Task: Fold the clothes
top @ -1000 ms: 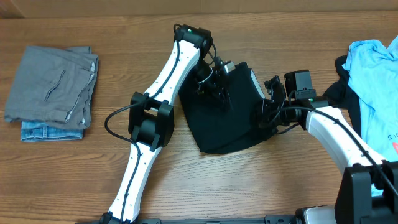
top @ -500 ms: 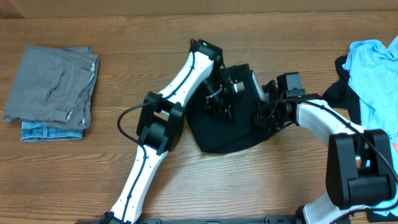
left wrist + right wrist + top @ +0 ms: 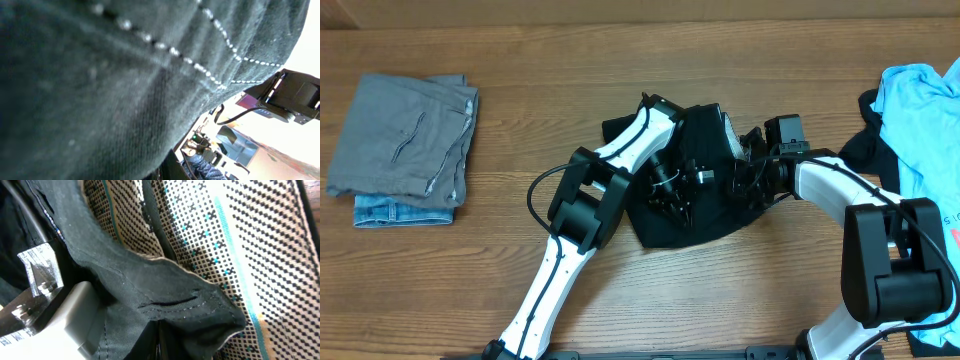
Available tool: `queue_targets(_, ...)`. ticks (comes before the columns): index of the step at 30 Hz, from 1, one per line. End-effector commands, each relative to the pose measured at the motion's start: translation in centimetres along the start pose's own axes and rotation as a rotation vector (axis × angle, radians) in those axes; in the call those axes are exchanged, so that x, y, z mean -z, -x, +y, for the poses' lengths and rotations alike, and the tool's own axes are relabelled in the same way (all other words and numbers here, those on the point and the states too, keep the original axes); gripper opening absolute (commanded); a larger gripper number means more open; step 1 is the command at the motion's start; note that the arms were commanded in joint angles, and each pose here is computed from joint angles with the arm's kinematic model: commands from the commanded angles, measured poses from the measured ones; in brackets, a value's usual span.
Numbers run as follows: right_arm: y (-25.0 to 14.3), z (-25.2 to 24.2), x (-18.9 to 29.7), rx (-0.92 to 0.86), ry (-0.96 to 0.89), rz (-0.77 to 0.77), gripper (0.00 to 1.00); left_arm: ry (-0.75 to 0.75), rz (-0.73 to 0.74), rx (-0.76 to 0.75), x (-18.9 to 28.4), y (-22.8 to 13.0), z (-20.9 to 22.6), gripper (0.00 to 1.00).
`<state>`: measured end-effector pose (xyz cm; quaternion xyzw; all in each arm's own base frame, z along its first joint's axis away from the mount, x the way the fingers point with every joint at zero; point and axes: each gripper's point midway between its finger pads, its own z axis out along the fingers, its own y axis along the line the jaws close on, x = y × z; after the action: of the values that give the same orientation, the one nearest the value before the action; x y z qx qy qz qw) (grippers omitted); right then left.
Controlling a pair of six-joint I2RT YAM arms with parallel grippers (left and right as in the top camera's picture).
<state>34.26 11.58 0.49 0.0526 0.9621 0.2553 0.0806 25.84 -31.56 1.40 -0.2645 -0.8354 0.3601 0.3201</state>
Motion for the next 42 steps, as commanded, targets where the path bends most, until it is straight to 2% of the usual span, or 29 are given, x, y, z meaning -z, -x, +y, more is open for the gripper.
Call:
queue_targets(1, -1.6, -2.4, -1.5, -0.041, -0.08, 0.056, 0.04, 0.038, -0.014, -0.001, 1.4, -0.4, 0.0, 0.04)
queue_targets(4, -1.9, -1.8, -1.5, -0.046, -0.046, 0.073, 0.04, 0.058, -0.074, -0.056, 3.3, -0.2, -2.3, 0.04)
queue_targets(7, -1.6, -0.4, -1.1, -0.048, 0.019, 0.086, 0.04, 0.104, -0.207, -0.174, 7.1, 0.3, -6.5, 0.04)
queue_targets(9, -0.8, 0.8, -0.2, -0.054, 0.051, 0.096, 0.04, 0.187, -0.312, -0.247, 9.8, 0.7, -8.6, 0.04)
queue_targets(11, 0.0, 2.1, 0.9, -0.06, 0.076, 0.11, 0.04, 0.327, -0.403, -0.23, 12.4, 1.2, -8.6, 0.05)
queue_targets(12, 0.5, 2.7, 1.8, -0.065, 0.073, 0.12, 0.04, 0.422, -0.461, -0.174, 14.0, 1.5, -7.9, 0.06)
queue_targets(14, 1.3, 3.8, 3.5, -0.063, 0.068, 0.137, 0.04, 0.509, -0.524, -0.088, 15.7, 1.6, -6.8, 0.07)
queue_targets(21, 2.5, 6.9, 8.2, -0.041, 0.075, 0.173, 0.04, 0.507, -0.625, -0.131, 17.5, 4.4, -6.2, 0.06)
queue_targets(26, -0.1, 8.5, 8.7, 0.02, 0.195, 0.271, 0.04, 0.478, -0.722, -0.102, 18.4, 7.8, -4.7, 0.06)
queue_targets(32, -2.8, 8.7, 6.9, 0.037, 0.326, 0.329, 0.04, 0.344, -0.753, -0.122, 17.8, 11.1, -3.4, 0.06)
queue_targets(42, -7.5, 4.3, 1.4, 0.0, 0.313, 0.339, 0.04, 0.239, -0.79, -0.118, 15.6, 16.4, 1.0, 0.07)
